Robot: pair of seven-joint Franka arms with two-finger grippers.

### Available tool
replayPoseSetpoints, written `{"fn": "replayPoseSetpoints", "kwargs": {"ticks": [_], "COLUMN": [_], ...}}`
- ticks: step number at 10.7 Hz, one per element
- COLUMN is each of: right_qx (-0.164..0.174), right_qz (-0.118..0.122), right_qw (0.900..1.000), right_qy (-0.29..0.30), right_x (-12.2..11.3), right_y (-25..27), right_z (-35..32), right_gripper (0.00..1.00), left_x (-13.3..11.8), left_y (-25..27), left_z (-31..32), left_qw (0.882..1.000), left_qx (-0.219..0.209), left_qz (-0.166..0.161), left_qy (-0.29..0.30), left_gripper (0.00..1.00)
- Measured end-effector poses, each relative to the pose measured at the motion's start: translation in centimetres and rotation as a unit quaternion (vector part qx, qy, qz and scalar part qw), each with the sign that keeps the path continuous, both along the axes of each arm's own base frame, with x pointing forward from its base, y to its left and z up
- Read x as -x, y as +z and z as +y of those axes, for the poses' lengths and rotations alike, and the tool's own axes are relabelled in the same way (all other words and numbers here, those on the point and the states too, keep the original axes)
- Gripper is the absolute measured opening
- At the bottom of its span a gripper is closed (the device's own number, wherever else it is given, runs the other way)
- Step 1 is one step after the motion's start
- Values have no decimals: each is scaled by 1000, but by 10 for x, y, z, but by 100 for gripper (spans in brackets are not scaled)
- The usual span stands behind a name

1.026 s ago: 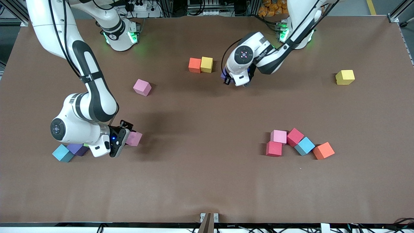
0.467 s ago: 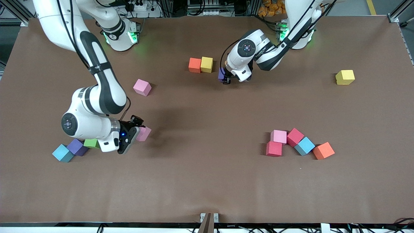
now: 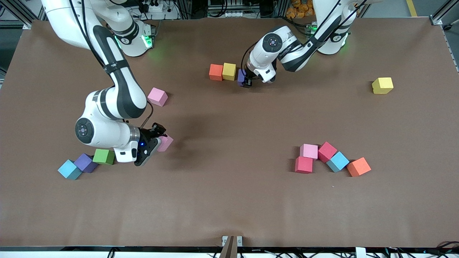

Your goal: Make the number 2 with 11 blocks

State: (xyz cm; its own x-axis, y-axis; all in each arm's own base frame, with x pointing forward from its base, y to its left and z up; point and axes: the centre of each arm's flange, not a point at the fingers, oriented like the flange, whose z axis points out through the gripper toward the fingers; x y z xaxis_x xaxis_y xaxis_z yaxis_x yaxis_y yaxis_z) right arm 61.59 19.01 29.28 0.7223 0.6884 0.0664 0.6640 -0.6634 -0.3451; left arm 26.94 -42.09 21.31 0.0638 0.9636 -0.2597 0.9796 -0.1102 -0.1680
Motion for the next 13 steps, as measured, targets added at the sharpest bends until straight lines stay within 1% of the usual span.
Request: {"fn": "replayPoseSetpoints", "kwargs": {"ticks": [4, 7, 10, 13], "right_qx": [5, 14, 24, 29], "right_qz": [5, 3, 0, 4], "right_qw": [1000, 1000, 999, 999], "right_qy": [-16, -24, -26, -32], "right_x": [7, 8, 10, 13], "right_y": [6, 11, 11, 10], "right_z": [11, 15, 18, 22], "right_gripper": [63, 63, 63, 63], "left_x": [3, 9, 18, 24], "left_y": [-2, -3, -6, -10], "left_z": [3, -2, -7, -9], "left_qw": [1000, 1000, 1000, 1000], "left_qx": [9, 25, 28, 27], "left_qz": [-7, -13, -9, -3], "left_qy": [4, 8, 2, -2], "left_gripper": [61, 61, 61, 61]}}
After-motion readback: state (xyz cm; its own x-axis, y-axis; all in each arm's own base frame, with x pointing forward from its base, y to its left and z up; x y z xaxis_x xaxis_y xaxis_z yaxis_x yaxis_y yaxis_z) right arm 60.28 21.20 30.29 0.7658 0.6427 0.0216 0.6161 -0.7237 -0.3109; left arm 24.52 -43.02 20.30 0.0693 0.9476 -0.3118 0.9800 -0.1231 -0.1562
